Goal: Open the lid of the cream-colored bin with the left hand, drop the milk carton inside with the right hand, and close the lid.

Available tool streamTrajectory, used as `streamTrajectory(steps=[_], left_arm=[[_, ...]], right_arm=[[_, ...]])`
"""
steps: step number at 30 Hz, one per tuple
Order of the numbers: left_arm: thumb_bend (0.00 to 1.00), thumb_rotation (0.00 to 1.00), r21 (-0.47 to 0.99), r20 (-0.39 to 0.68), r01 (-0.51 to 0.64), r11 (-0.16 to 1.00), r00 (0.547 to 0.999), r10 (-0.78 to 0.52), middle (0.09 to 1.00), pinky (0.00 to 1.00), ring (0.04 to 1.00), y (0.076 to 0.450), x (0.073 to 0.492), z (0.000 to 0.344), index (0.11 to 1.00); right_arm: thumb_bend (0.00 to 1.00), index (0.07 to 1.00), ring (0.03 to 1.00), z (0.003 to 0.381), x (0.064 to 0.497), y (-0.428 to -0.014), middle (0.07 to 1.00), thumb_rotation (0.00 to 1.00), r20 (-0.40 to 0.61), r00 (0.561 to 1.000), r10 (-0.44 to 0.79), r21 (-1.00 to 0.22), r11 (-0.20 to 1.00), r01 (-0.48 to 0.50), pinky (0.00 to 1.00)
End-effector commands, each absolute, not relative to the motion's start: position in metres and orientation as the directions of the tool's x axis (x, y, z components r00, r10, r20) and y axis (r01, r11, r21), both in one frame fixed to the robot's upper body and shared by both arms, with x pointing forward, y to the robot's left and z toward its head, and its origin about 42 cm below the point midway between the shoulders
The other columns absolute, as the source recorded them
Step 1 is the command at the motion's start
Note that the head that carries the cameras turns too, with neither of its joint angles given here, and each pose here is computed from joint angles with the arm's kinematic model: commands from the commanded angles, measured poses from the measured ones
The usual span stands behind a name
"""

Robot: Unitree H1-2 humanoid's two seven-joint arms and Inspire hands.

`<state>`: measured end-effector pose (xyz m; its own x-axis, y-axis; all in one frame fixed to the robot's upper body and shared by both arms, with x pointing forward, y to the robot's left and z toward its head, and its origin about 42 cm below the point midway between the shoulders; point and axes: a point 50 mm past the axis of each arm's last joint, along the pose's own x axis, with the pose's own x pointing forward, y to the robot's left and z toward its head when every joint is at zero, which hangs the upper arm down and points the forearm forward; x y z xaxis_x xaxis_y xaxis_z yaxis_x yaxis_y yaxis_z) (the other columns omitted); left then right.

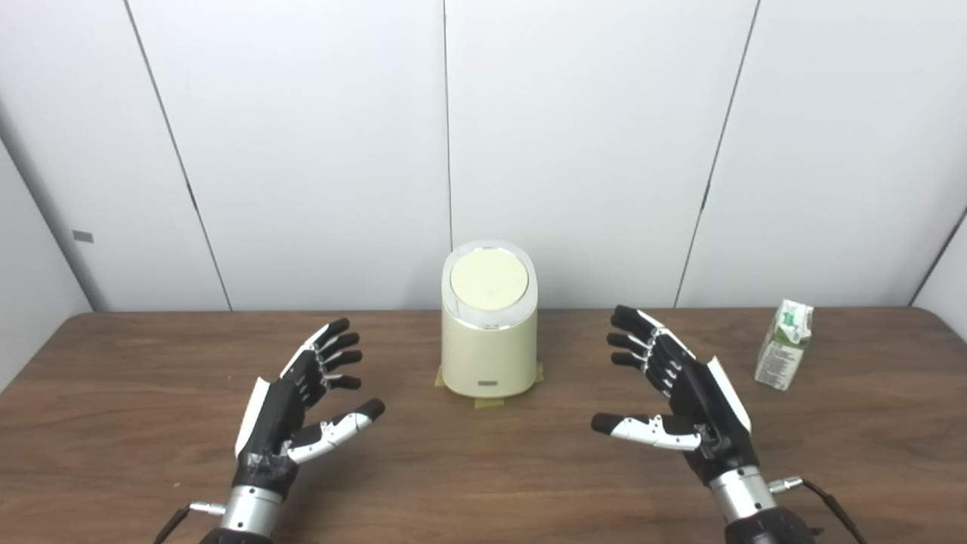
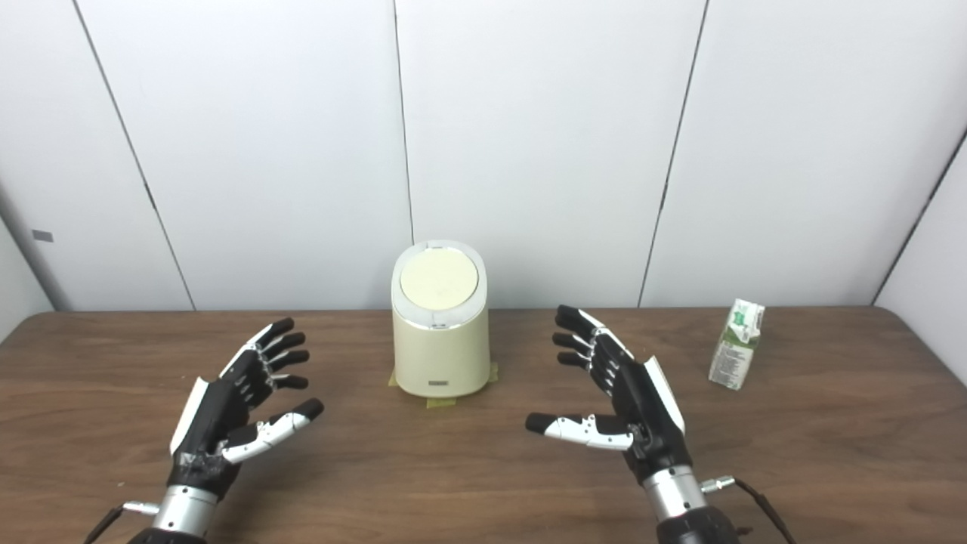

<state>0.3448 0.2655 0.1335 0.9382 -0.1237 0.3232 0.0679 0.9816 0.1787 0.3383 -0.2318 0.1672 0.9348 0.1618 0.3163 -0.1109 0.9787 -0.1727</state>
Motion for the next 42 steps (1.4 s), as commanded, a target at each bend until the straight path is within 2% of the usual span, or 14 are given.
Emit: streamTrajectory(steps=[1, 18, 19, 21, 22, 24, 27, 31, 38, 42], left_arm=[[0.73, 0.14, 0.197, 0.399, 0.039, 0.98, 0.91, -0.117, 0.839, 0.67, 0.807, 0.266, 0.352, 0.151, 0.882], [0.75, 0.2, 0.182, 0.399, -0.002, 0.983, 0.914, -0.072, 0.832, 0.71, 0.818, 0.263, 0.352, 0.151, 0.879], [0.77, 0.23, 0.172, 0.4, -0.021, 0.985, 0.915, -0.05, 0.835, 0.73, 0.821, 0.26, 0.351, 0.151, 0.885], [0.8, 0.31, 0.146, 0.411, -0.061, 0.987, 0.912, -0.004, 0.875, 0.87, 0.866, 0.255, 0.35, 0.153, 0.926], [0.8, 0.34, 0.132, 0.416, -0.081, 0.988, 0.909, 0.018, 0.894, 0.9, 0.885, 0.252, 0.35, 0.155, 0.945], [0.8, 0.38, 0.124, 0.424, -0.113, 0.986, 0.904, 0.051, 0.917, 0.94, 0.91, 0.247, 0.352, 0.161, 0.97], [0.79, 0.4, 0.139, 0.43, -0.13, 0.982, 0.901, 0.058, 0.929, 0.95, 0.921, 0.241, 0.358, 0.171, 0.982], [0.81, 0.37, 0.151, 0.424, -0.109, 0.983, 0.905, 0.035, 0.909, 0.93, 0.918, 0.23, 0.373, 0.187, 0.958], [0.82, 0.28, 0.131, 0.414, -0.08, 0.988, 0.91, 0.019, 0.924, 0.86, 0.92, 0.21, 0.404, 0.222, 0.968], [0.83, 0.29, 0.178, 0.417, -0.071, 0.982, 0.909, -0.009, 0.947, 0.89, 0.948, 0.201, 0.42, 0.242, 0.988]], right_arm=[[0.83, 0.84, 0.812, 0.187, 0.342, -0.231, 0.86, 0.17, 0.39, 0.905, 0.168, -0.178, 0.978, -0.105, 0.76], [0.8, 0.835, 0.813, 0.183, 0.344, -0.232, 0.863, 0.14, 0.387, 0.909, 0.154, -0.184, 0.979, -0.087, 0.77], [0.79, 0.836, 0.813, 0.183, 0.345, -0.232, 0.863, 0.14, 0.387, 0.909, 0.152, -0.189, 0.978, -0.083, 0.77], [0.78, 0.837, 0.809, 0.182, 0.346, -0.231, 0.862, 0.16, 0.386, 0.911, 0.148, -0.194, 0.978, -0.076, 0.75], [0.77, 0.838, 0.808, 0.181, 0.346, -0.231, 0.863, 0.17, 0.384, 0.912, 0.145, -0.193, 0.978, -0.074, 0.75], [0.77, 0.836, 0.805, 0.18, 0.348, -0.232, 0.862, 0.18, 0.381, 0.914, 0.14, -0.187, 0.98, -0.072, 0.75], [0.77, 0.834, 0.801, 0.177, 0.35, -0.233, 0.861, 0.2, 0.381, 0.914, 0.137, -0.18, 0.981, -0.072, 0.76], [0.77, 0.833, 0.795, 0.175, 0.351, -0.234, 0.861, 0.25, 0.386, 0.911, 0.141, -0.191, 0.979, -0.071, 0.76], [0.75, 0.831, 0.786, 0.177, 0.349, -0.233, 0.86, 0.27, 0.387, 0.912, 0.132, -0.188, 0.98, -0.062, 0.75], [0.73, 0.83, 0.784, 0.177, 0.35, -0.234, 0.861, 0.27, 0.388, 0.913, 0.127, -0.188, 0.98, -0.057, 0.74]])
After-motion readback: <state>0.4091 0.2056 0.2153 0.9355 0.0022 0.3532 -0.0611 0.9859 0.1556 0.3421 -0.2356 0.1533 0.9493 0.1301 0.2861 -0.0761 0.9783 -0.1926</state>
